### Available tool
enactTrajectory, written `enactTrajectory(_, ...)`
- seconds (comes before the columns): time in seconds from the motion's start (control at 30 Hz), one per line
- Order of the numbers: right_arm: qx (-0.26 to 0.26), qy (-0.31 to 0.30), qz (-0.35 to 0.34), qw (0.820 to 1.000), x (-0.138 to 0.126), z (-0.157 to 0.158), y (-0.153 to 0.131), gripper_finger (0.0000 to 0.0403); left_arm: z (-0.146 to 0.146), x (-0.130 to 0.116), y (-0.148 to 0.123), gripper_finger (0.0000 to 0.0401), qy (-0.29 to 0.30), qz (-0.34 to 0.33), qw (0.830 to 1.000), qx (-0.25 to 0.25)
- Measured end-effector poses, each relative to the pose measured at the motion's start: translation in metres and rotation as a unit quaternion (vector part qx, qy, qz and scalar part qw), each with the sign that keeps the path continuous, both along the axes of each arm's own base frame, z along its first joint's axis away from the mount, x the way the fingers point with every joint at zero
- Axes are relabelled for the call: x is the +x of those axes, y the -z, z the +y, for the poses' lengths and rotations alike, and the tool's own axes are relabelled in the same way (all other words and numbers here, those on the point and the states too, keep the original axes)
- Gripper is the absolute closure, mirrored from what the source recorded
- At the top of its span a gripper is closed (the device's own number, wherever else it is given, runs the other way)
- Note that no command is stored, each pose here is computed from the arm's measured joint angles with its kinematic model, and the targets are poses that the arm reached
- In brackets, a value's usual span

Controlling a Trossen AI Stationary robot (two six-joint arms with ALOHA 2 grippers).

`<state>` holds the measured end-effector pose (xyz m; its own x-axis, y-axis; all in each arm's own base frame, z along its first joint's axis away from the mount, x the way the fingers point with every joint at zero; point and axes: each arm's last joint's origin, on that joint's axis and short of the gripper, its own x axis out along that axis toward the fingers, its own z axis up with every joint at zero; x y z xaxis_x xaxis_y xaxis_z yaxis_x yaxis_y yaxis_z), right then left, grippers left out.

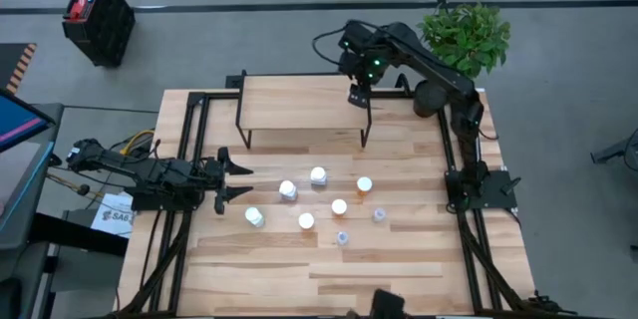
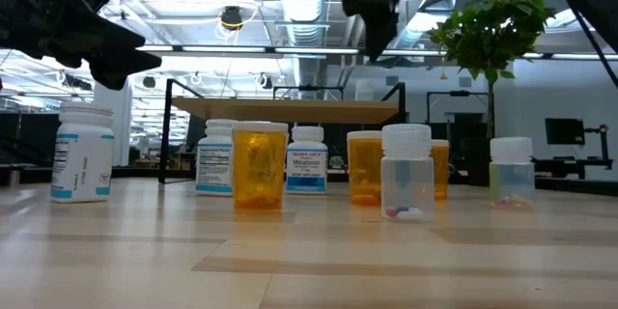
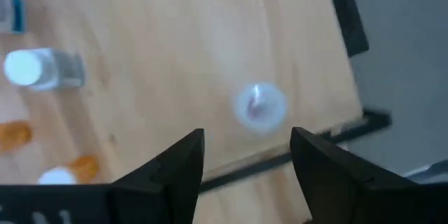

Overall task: Pick and place medicine bottles onto shelf by color
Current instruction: Put the top transparent pill bottle on the shelf

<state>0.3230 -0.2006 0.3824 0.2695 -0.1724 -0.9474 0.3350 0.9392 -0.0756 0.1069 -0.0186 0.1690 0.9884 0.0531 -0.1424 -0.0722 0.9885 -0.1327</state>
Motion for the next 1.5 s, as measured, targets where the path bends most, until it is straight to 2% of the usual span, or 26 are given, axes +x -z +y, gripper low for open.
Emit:
enactTrajectory(0.1, 0.009, 0.019, -0.009, 1.000, 0.001, 0.013, -0.005, 0.0169, 0.000, 0.000, 0.000, 0.0179, 0.000, 0.000, 1.000, 0.000)
enactTrajectory(0.27, 0.005, -0.044, -0.023, 0.999, 0.005, 0.039, -0.016, 0.0170, 0.000, 0.000, 0.000, 0.0179, 0.001, 0.001, 1.000, 0.000)
enactTrajectory(0.37, 0.006, -0.052, -0.020, 0.998, 0.008, 0.041, -0.014, 0.0181, 0.000, 0.000, 0.000, 0.0179, 0.001, 0.001, 1.000, 0.000)
enactTrajectory(0.5, 0.008, -0.047, -0.012, 0.999, 0.007, 0.034, -0.009, 0.0219, 0.000, 0.000, 0.002, 0.0179, 0.001, 0.008, 1.000, -0.002)
enactTrajectory(0.7, 0.044, -0.012, 0.040, 0.998, 0.004, 0.020, 0.023, 0.0294, 0.000, 0.000, 0.001, 0.0179, 0.001, 0.007, 1.000, -0.002)
enactTrajectory(0.87, 0.040, -0.030, 0.046, 0.998, 0.010, 0.015, 0.040, 0.0328, 0.000, 0.000, 0.001, 0.0179, 0.001, 0.007, 1.000, -0.002)
enactTrajectory(1.07, 0.017, -0.028, 0.035, 0.999, 0.012, 0.010, 0.041, 0.0337, 0.000, 0.000, 0.001, 0.0179, 0.000, 0.007, 1.000, -0.002)
enactTrajectory(1.33, 0.020, -0.024, 0.044, 0.999, 0.009, 0.008, 0.042, 0.0337, 0.000, 0.000, 0.001, 0.0179, 0.000, 0.007, 1.000, -0.002)
enactTrajectory(1.5, 0.030, -0.023, 0.057, 0.998, 0.014, 0.003, 0.053, 0.0337, 0.000, 0.000, 0.001, 0.0179, 0.000, 0.007, 1.000, -0.002)
